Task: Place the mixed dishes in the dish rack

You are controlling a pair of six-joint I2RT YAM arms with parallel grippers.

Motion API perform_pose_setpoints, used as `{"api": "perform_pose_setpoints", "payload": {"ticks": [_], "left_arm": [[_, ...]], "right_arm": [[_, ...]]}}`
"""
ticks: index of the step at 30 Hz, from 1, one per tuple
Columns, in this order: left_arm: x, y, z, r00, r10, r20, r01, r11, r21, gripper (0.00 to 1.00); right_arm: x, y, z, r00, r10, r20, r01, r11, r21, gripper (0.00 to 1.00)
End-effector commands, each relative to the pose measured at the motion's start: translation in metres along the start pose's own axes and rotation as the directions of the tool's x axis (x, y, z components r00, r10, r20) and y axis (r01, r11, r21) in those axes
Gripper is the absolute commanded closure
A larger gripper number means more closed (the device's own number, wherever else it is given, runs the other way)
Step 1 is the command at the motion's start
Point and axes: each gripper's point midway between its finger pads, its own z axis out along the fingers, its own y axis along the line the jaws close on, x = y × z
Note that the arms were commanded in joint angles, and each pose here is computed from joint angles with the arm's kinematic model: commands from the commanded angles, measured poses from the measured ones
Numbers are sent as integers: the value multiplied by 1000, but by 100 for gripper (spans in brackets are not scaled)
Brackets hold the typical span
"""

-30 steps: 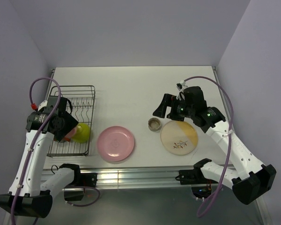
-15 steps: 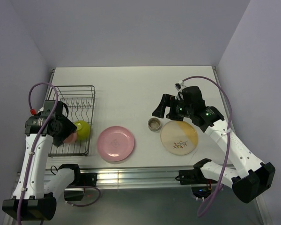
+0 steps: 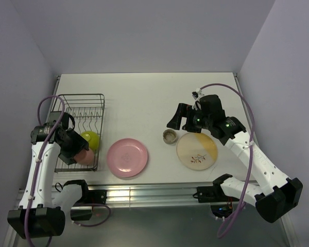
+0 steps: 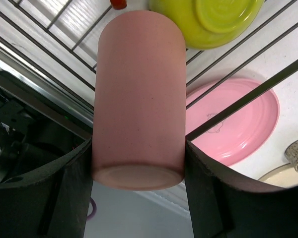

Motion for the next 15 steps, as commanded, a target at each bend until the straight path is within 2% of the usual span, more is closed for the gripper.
{"api": "perform_pose_setpoints", "payload": {"ticks": [1, 13, 15], "left_arm": [[6, -5, -3, 998, 12, -65, -11, 1000, 14, 100], [14, 7, 13, 990, 16, -140, -22, 999, -40, 100], [15, 10, 15, 988, 20, -153, -27, 999, -46, 90]], "right_arm": [[-9, 7, 1, 999, -37, 37, 38, 999, -24, 0], [-5, 6, 7, 999, -47, 24, 47, 999, -11, 0], [-5, 5, 8, 999, -46, 23, 46, 999, -7, 0]]}}
